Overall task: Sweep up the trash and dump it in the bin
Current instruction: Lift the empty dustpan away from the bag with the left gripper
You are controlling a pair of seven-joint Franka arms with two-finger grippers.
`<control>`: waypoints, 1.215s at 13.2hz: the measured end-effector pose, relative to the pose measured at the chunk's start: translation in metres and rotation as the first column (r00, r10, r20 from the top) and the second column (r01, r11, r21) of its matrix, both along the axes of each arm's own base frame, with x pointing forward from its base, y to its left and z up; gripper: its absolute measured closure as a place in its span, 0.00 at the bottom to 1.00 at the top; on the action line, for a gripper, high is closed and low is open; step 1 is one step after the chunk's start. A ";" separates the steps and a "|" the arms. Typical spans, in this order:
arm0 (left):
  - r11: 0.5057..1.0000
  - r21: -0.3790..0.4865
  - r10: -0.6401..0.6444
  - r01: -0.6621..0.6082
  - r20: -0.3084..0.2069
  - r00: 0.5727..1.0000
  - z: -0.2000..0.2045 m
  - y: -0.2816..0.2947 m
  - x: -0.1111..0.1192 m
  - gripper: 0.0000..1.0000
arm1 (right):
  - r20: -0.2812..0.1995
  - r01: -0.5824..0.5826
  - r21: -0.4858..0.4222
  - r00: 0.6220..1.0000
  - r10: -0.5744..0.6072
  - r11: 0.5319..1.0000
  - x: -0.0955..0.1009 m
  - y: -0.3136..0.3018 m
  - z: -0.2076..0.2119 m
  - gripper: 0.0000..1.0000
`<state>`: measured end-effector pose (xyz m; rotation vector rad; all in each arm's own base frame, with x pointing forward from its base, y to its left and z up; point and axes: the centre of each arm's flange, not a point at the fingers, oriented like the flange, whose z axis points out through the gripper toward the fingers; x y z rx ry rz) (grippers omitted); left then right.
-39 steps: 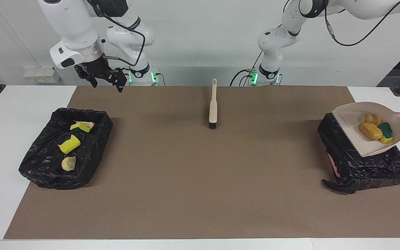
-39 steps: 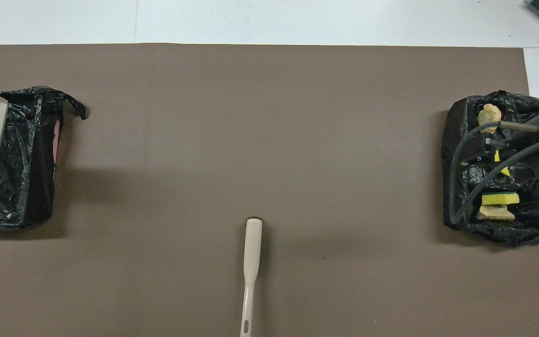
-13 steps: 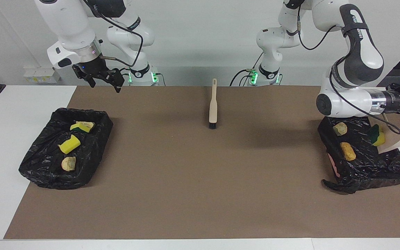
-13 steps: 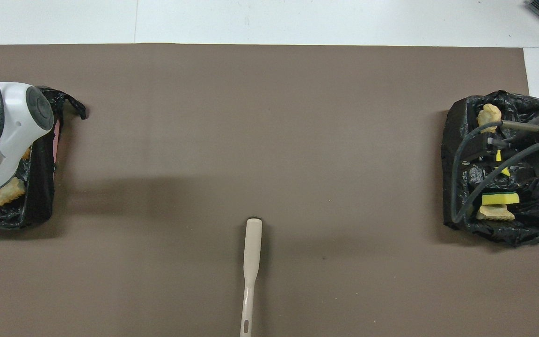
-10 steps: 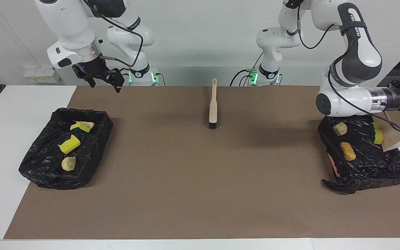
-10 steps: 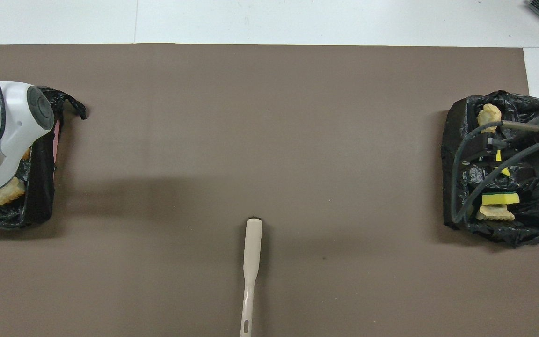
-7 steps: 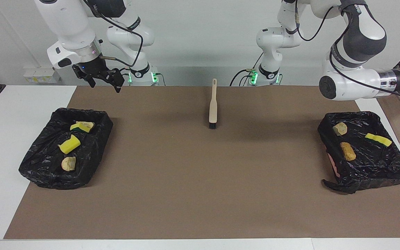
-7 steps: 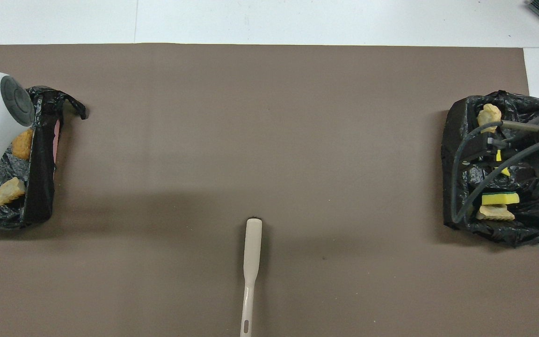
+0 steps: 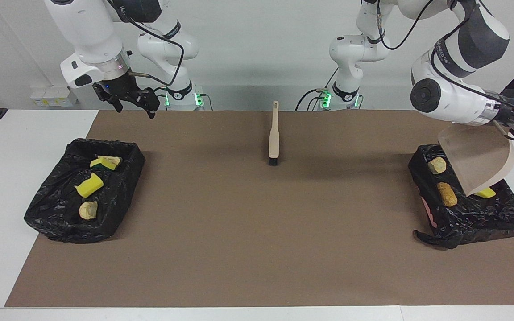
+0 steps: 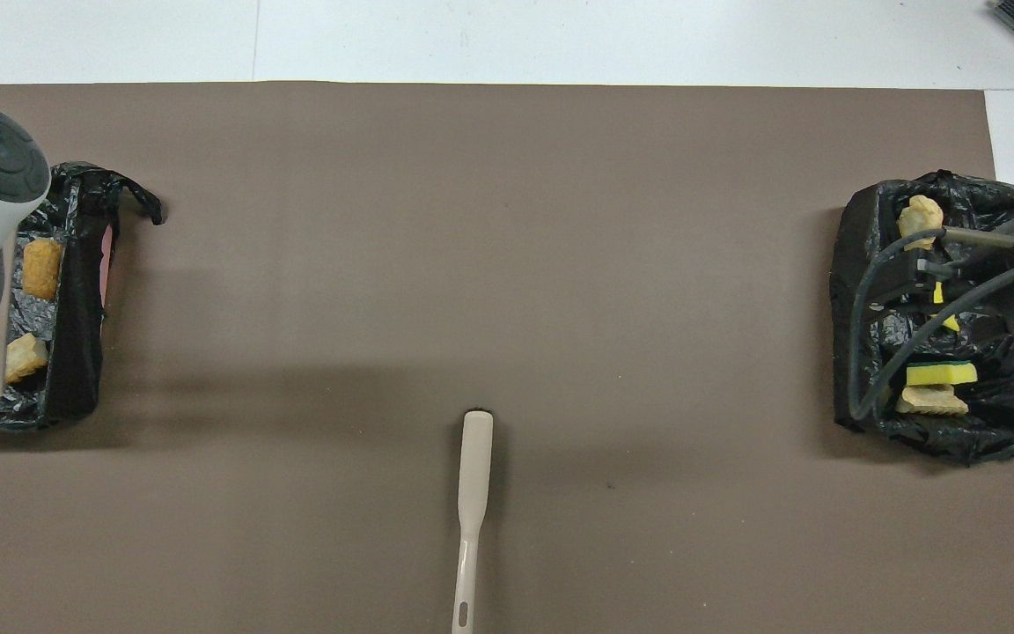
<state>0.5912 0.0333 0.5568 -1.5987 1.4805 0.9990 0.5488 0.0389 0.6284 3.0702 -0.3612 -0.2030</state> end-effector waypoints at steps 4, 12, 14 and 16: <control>0.949 -0.304 0.086 -0.083 -0.003 0.996 -0.027 -0.018 -0.006 0.68 | 0.000 0.000 0.000 1.000 0.000 1.000 0.000 0.000 0.000 0.00; 0.669 -0.662 0.499 -0.336 0.065 0.864 -0.051 -0.058 -0.013 0.68 | 0.000 0.000 0.000 1.000 0.000 1.000 0.000 0.000 0.000 0.00; 0.615 -0.692 0.586 -0.378 0.080 0.806 -0.054 -0.092 -0.017 0.68 | 0.000 0.000 0.000 1.000 0.000 1.000 0.000 0.000 0.000 0.00; 0.554 -0.718 0.665 -0.421 0.077 0.743 -0.059 -0.136 -0.025 0.68 | 0.000 0.000 0.000 1.000 0.000 1.000 0.000 0.000 0.000 0.00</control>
